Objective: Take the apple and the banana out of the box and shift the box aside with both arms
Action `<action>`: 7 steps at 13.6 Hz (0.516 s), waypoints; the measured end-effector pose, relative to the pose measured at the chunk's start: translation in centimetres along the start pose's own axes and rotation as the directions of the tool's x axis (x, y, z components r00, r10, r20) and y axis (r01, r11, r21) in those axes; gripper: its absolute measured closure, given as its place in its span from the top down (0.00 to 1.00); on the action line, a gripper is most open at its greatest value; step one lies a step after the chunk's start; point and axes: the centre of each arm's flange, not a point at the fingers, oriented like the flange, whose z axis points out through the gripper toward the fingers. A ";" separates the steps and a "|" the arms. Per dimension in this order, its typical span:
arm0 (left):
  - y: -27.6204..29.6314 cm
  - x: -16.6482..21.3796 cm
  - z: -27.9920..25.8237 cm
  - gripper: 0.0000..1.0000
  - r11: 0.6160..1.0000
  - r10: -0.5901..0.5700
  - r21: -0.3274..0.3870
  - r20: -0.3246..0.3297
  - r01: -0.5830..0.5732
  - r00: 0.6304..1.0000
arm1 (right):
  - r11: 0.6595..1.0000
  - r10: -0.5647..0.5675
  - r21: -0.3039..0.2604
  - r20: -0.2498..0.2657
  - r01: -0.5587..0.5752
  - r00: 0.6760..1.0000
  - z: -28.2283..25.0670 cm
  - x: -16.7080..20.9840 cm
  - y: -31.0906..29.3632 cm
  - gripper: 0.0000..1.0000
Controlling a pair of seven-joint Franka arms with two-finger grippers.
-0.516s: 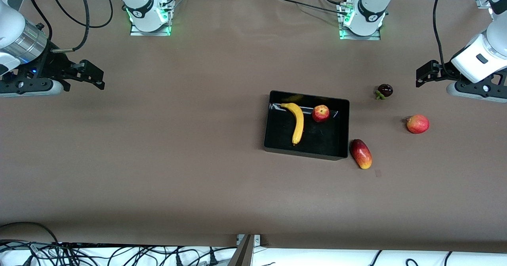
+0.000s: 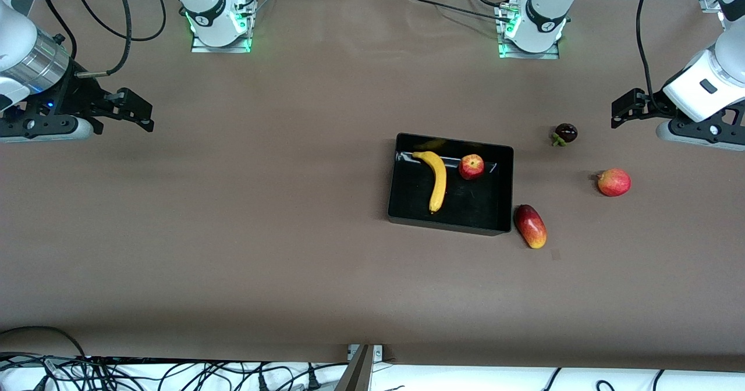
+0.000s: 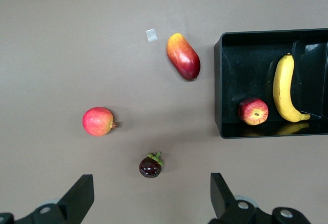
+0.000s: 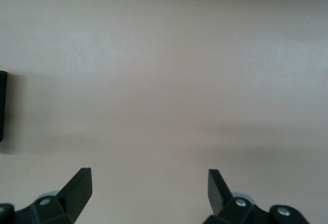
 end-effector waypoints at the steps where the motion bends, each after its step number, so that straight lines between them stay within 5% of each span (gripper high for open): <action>1: 0.0 0.0 0.1 1.00 1.000 0.000 0.000 0.002 0.000 1.000 | 1.000 0.000 0.000 0.000 0.000 1.000 0.0 0.0 0.0 1.00; 7: 0.2 0.6 1.3 1.00 1.000 0.005 -0.003 0.024 -0.005 1.000 | 1.000 0.000 0.000 0.000 0.000 1.000 0.0 0.0 0.0 1.00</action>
